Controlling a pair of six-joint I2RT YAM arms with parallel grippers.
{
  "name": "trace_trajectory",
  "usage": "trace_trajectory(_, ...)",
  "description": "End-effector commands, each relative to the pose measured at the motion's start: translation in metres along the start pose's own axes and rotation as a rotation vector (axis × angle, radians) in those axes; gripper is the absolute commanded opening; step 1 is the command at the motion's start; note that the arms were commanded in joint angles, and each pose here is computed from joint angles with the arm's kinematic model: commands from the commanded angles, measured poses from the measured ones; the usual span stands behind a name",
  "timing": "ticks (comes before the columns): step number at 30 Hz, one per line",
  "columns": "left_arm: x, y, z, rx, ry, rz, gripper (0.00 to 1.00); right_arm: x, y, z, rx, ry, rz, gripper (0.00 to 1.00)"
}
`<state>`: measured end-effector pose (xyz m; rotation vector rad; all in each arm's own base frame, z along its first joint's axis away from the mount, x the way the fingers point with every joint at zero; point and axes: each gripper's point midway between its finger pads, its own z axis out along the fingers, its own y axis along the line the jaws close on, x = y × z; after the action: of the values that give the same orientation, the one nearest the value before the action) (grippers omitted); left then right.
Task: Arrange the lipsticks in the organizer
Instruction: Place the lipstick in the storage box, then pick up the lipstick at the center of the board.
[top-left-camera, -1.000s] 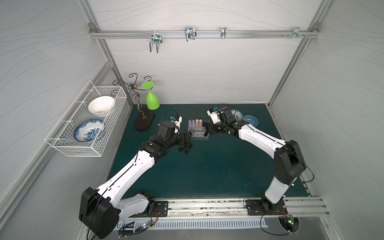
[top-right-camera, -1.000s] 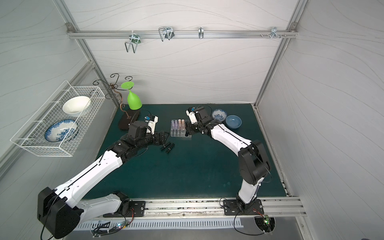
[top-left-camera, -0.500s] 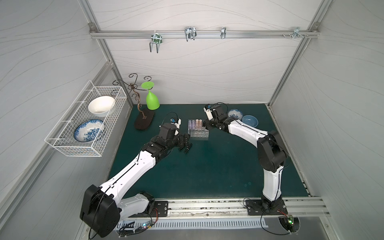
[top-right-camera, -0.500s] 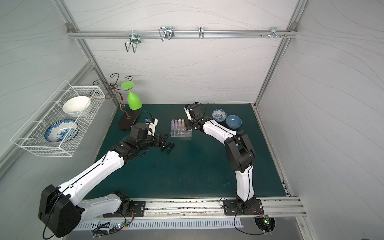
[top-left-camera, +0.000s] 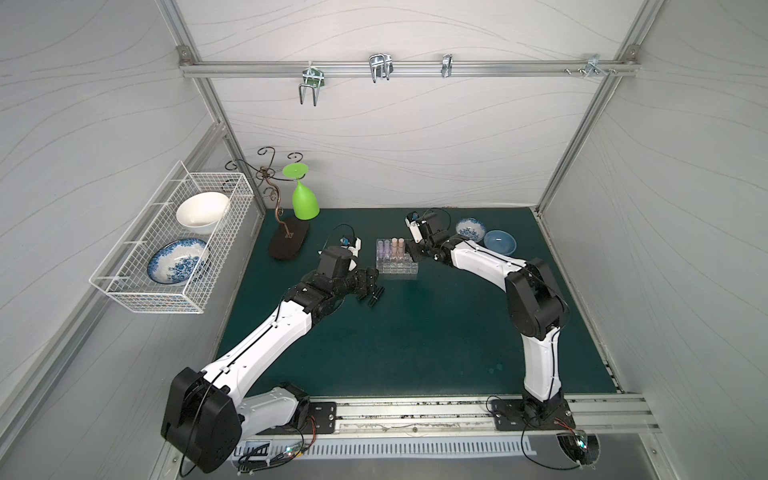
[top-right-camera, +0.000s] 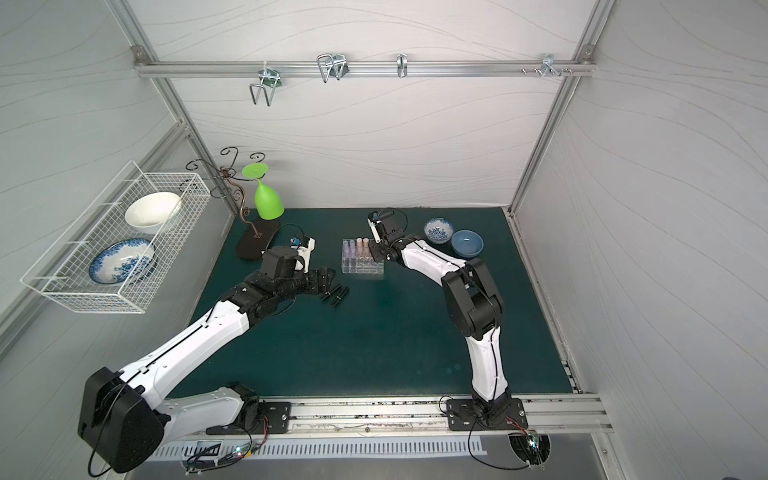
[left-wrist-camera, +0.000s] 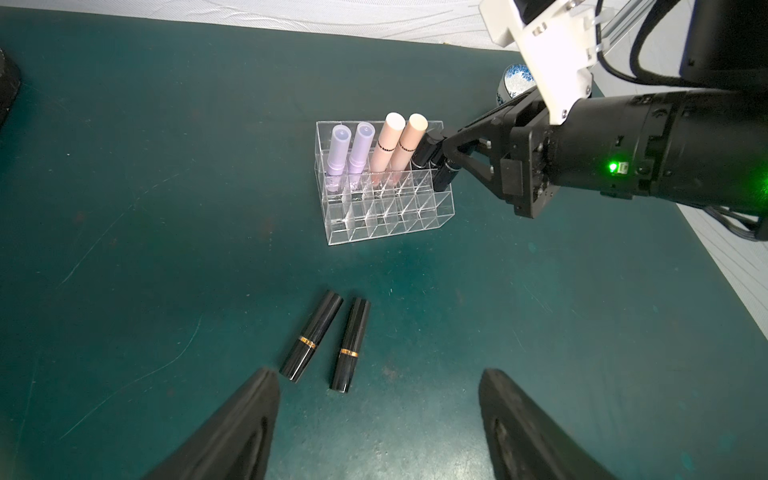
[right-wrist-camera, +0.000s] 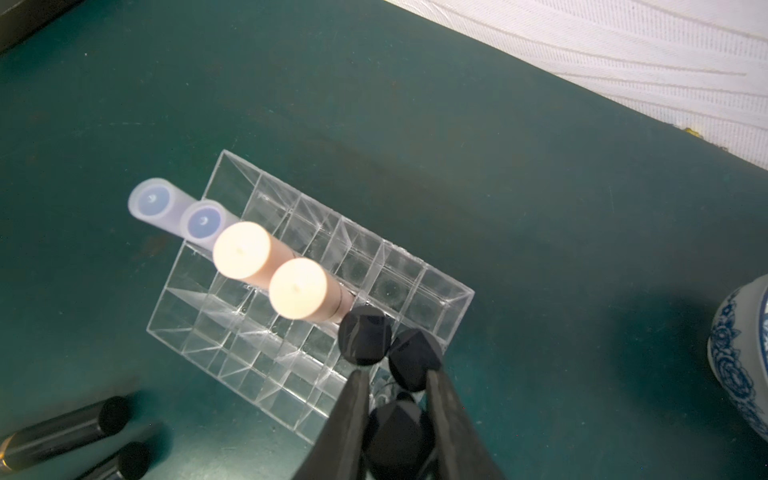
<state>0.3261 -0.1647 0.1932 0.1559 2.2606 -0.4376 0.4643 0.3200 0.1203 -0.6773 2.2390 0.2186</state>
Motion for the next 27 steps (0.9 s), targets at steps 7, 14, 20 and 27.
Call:
trace_trajectory(7,0.008,0.004,0.01,-0.026,0.072,0.008,0.77,-0.01,0.003,-0.024,-0.001,-0.054,0.016,0.62)
trace_trajectory(14,0.054,0.01,0.029,-0.093,0.264,0.038,0.66,-0.014,0.001,-0.098,-0.031,-0.139,0.066,0.64)
trace_trajectory(20,0.072,0.008,0.055,-0.104,0.349,0.093,0.63,0.002,0.002,-0.15,-0.079,-0.17,0.109,0.64)
trace_trajectory(27,0.076,0.003,0.078,-0.12,0.386,0.116,0.56,0.018,0.002,-0.177,-0.098,-0.181,0.127,0.62)
